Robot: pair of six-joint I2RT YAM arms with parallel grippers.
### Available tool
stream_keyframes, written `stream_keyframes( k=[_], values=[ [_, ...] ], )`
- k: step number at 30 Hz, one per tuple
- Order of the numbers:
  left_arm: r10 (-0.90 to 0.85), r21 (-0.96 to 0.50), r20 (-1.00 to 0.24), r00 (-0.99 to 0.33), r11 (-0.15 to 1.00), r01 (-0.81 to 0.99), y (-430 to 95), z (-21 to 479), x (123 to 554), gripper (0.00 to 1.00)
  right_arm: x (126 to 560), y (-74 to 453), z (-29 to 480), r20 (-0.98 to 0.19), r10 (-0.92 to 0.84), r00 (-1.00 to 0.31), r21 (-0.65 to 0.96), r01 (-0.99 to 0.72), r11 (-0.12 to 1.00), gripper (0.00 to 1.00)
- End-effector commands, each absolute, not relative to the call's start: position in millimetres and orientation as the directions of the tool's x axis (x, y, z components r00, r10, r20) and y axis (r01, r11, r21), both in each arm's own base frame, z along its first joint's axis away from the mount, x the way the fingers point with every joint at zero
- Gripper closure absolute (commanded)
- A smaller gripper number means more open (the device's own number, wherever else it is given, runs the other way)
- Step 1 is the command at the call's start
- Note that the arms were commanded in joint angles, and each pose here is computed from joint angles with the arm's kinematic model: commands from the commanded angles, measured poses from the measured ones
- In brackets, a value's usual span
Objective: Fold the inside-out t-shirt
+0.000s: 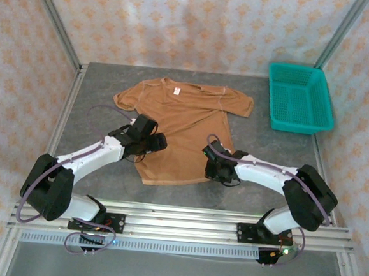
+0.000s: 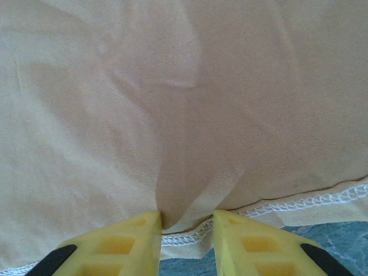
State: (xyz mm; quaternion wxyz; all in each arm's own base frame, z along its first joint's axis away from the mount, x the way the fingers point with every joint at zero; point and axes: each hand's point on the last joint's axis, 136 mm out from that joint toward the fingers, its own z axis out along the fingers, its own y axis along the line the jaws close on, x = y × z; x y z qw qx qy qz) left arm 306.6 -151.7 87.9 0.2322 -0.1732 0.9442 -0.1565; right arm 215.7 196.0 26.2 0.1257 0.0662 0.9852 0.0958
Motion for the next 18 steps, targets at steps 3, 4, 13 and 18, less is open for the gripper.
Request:
stream_keyframes(
  k=[3, 4, 13, 18],
  values=[
    [-0.425, -0.375, -0.418, -0.803, 0.886, -0.273, -145, 90, 312, 0.26, 208, 183, 29, -0.258, 0.161, -0.953, 0.162, 0.122, 0.979, 0.69],
    [-0.425, -0.376, -0.416, -0.804, 0.885, -0.274, -145, 90, 312, 0.26, 207, 183, 28, -0.256, 0.163, -0.953, 0.165, 0.123, 0.978, 0.69],
    [-0.425, -0.369, -0.410, -0.807, 0.887, -0.279, -144, 85, 310, 0.26, 203, 189, 11, -0.210, 0.162, -0.964, 0.159, 0.129, 0.979, 0.80],
    [-0.407, -0.362, -0.427, -0.808, 0.895, -0.260, -142, 91, 310, 0.26, 203, 191, 21, -0.207, 0.165, -0.964, 0.171, 0.131, 0.977, 0.96]
  ],
)
